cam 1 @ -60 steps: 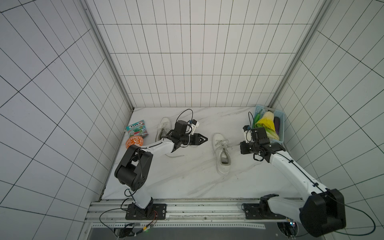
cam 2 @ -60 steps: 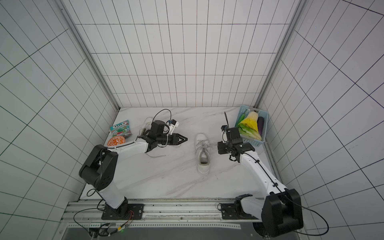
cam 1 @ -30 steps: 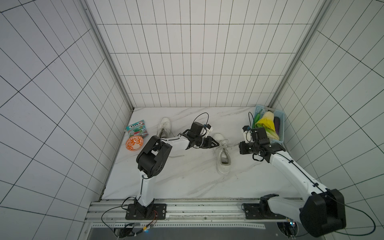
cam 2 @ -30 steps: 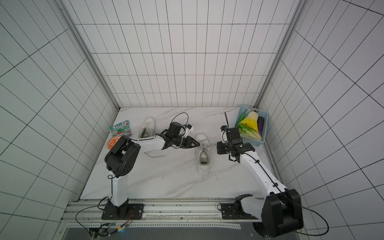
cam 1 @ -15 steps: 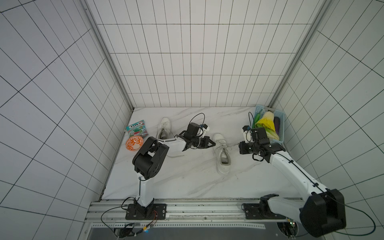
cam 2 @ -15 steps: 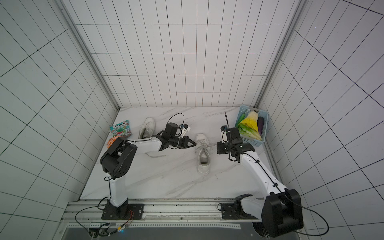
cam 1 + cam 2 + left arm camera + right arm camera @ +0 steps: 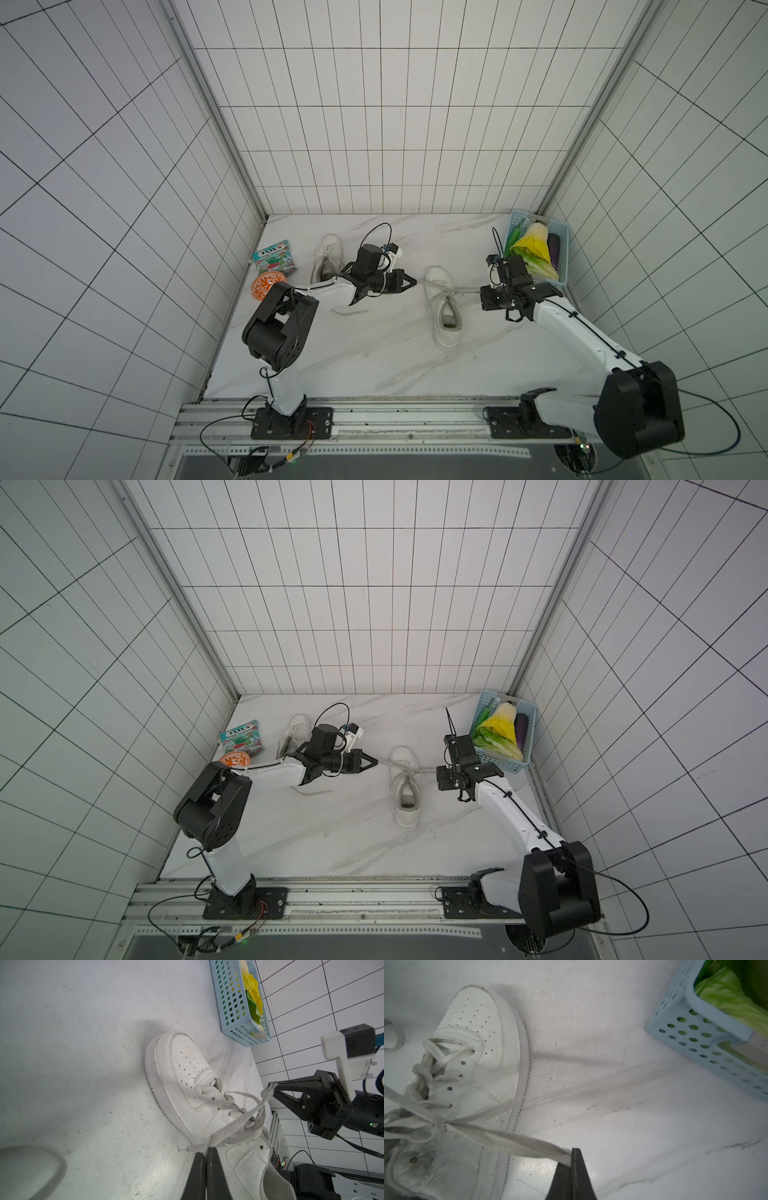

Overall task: Tie the shoes
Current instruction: Tie the shoelace on the shoe.

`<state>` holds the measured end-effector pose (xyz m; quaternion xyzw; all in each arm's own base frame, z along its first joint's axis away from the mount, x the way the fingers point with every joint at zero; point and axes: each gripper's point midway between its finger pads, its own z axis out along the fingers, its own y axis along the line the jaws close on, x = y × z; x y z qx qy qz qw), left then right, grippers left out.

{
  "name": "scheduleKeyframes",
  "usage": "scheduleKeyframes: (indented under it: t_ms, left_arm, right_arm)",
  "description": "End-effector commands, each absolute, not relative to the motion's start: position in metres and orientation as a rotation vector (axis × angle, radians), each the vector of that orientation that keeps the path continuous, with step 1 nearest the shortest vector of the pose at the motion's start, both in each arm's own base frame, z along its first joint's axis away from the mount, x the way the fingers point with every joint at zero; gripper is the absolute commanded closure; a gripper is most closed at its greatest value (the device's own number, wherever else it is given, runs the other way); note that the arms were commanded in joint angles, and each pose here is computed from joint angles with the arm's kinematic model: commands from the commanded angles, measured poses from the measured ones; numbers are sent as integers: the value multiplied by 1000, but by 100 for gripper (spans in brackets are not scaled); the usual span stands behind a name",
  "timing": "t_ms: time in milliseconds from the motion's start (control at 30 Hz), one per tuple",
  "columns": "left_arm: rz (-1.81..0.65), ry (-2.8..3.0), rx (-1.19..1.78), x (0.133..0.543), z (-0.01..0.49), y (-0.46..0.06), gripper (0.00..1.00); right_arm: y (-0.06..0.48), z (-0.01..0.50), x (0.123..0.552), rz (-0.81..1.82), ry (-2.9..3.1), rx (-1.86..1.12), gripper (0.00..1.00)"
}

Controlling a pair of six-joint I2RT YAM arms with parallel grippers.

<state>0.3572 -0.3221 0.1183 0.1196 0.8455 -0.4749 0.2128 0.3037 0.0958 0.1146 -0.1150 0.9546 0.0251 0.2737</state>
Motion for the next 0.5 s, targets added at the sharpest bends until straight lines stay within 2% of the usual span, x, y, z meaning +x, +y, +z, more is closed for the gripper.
scheduleKeyframes:
  t_ms: [0,467]
  left_arm:
    - [-1278,2314,330,365,123,-315,100]
    - [-1278,2300,345,364,127,-312,100]
  right_arm:
    - [86,116,307,-30,2577,-310,100]
    - [94,117,306,40,2572,-322,100]
